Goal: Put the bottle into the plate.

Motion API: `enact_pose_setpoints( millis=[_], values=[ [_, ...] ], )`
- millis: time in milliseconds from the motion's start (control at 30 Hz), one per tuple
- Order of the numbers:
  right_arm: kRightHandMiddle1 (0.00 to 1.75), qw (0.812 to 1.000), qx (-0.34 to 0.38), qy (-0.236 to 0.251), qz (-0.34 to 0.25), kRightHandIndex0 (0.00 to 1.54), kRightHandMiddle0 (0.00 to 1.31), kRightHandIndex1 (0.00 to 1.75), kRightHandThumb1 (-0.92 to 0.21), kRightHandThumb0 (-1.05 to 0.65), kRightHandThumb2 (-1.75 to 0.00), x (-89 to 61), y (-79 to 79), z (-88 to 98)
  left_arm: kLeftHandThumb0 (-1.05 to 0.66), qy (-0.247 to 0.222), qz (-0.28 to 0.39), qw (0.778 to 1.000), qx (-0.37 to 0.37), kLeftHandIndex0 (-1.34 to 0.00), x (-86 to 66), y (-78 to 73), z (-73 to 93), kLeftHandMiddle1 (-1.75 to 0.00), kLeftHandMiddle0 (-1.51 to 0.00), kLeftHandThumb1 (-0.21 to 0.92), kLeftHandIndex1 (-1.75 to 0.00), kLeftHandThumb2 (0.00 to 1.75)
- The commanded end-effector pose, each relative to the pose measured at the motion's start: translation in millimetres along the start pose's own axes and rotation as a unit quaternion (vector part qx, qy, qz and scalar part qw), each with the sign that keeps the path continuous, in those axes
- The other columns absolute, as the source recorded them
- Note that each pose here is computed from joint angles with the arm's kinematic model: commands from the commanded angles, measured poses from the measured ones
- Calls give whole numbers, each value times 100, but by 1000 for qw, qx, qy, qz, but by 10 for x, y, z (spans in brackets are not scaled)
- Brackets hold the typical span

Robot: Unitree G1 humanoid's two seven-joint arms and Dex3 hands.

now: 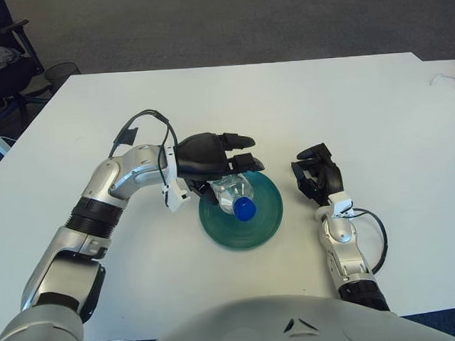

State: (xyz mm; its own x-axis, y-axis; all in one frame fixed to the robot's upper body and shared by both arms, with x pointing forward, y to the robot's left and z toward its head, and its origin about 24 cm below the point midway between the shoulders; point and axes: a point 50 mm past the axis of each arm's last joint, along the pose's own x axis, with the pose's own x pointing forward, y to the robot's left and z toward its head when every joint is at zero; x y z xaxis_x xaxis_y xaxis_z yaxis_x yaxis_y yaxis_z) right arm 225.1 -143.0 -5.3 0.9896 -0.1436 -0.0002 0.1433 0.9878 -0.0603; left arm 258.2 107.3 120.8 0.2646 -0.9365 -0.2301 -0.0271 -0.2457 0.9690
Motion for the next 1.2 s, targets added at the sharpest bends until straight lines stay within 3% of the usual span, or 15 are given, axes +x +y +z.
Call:
enact_pose_setpoints(
  millis=[0, 600, 1000, 1167],
  values=[
    [167, 989, -11, 148, -14, 41, 29, 131, -92, 0, -35, -303, -85, -485, -88, 1, -5, 1000, 20, 0, -10, 1, 6, 0, -25, 92, -51, 103],
    [160, 990, -17, 139, -22, 38, 33, 139, -90, 0, -38, -288, -97, -471, -82, -30, 28, 996, 80, 0, 55, -29, 117, 0, -24, 92, -46, 96],
    [161, 992, -18, 121, -21, 38, 33, 139, -89, 0, -39, -274, -80, -433, -97, -67, 24, 988, 138, 0, 121, 73, 120, 0, -13, 92, -30, 88],
    [163, 992, -28, 121, -24, 35, 33, 143, -84, 0, -50, -276, -76, -433, -104, -98, 31, 980, 169, 0, 167, 56, 162, 0, -7, 92, -20, 86]
  ],
)
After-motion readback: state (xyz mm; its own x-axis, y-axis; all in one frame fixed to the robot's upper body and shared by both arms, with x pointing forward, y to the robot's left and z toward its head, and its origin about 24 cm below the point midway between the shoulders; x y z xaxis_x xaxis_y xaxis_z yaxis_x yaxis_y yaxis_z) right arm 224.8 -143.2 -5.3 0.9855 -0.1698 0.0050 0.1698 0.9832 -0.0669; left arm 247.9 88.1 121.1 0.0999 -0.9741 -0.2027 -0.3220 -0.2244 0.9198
